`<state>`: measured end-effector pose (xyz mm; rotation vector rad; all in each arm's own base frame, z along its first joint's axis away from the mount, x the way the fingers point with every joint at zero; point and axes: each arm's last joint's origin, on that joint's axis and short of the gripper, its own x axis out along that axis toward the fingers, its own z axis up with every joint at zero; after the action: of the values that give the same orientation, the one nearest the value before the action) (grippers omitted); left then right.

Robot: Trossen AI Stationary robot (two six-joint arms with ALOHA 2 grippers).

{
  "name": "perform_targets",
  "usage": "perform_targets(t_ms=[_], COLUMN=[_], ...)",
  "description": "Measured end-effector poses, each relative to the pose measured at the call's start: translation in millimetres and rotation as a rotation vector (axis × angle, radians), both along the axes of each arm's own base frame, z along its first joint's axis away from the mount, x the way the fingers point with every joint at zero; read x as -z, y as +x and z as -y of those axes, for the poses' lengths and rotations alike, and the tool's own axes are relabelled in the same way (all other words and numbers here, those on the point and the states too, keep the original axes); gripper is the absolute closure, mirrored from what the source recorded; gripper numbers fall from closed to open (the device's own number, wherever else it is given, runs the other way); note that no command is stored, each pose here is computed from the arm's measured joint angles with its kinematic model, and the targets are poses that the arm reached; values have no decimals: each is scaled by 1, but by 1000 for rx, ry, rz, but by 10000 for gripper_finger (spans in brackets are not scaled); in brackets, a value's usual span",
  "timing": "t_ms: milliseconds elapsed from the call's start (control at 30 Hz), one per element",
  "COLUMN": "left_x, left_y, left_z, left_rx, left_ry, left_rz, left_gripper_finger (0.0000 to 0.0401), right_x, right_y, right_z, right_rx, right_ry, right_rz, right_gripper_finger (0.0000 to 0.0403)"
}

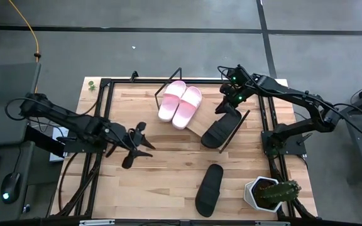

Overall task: Pick and place slides into the shelf
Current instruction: Put the black slipper on the shelf

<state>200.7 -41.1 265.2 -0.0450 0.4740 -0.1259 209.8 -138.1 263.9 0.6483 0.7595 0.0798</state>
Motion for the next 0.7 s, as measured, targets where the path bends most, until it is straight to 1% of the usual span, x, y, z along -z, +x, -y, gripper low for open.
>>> perform_targets(t_ms=[67,233,400,500,700], left_x=[3,12,10,8,9], left_y=[8,16,23,25,25], left_z=[2,4,8,10,9], left_rx=[11,23,122,173,173], left_ry=[12,30,11,7,24], left_rz=[5,-28,34,60,62], left_gripper_finger=[273,273,273,273,273], right_x=[-1,-1,-2,-3,-4], right_y=[1,1,2,5,18], right_z=[0,0,-3,-8,-27], right_rx=[-3,8,-2,-34,-103], right_ry=[-1,22,35,60,75], right_rz=[10,9,14,30,41], right_gripper_finger=[292,292,292,292,292])
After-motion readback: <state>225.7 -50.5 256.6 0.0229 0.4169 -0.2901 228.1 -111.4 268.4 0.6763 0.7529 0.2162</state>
